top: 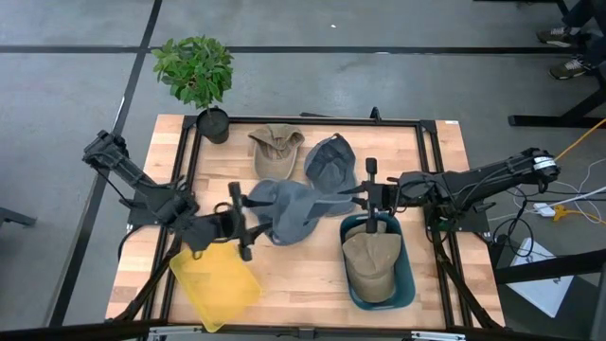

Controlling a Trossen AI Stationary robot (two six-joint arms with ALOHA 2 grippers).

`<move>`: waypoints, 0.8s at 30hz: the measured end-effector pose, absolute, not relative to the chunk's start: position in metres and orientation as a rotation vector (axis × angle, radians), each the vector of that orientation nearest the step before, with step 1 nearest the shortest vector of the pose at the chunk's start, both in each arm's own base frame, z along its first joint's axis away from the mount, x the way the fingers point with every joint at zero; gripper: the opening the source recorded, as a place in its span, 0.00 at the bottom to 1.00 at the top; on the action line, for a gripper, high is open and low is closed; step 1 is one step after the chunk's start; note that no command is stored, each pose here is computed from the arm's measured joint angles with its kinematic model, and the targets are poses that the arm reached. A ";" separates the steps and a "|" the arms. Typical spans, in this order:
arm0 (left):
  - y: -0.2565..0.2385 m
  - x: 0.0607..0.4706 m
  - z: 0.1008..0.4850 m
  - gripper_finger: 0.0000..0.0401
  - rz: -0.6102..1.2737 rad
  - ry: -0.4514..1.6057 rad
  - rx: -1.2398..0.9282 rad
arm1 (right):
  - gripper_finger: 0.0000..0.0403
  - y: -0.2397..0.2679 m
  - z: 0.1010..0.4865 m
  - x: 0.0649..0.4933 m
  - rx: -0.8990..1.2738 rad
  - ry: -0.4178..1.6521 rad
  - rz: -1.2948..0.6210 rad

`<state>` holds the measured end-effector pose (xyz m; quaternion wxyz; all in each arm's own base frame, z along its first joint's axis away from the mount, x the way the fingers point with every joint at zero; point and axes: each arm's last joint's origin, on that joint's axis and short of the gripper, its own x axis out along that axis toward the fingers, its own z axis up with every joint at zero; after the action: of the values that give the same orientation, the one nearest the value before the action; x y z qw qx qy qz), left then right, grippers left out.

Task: Pick & Place hat
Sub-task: Put the left gray cap into the yellow bin

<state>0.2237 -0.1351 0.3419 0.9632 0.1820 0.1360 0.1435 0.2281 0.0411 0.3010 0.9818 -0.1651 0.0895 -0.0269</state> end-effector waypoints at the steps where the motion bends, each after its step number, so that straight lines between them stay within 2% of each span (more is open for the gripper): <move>1: -0.138 0.220 0.344 0.55 0.284 0.266 0.367 | 0.05 0.040 0.301 0.228 -0.335 0.184 -0.058; 11: -0.149 0.192 0.358 0.55 0.207 0.205 0.358 | 0.05 0.036 0.299 0.229 -0.341 0.197 -0.041; 14: -0.147 0.190 0.360 0.54 0.263 0.199 0.368 | 0.05 0.037 0.299 0.229 -0.338 0.193 -0.017; 18: -0.139 0.199 0.357 0.54 0.366 0.218 0.385 | 0.05 0.038 0.301 0.229 -0.333 0.175 0.009; 24: -0.124 0.223 0.346 0.54 0.341 0.273 0.348 | 0.05 0.038 0.302 0.229 -0.331 0.167 0.009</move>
<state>0.2227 -0.1242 0.3462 0.9613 0.1717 0.1347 0.1681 0.2292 0.0380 0.3018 0.9829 -0.1644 0.0829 0.0044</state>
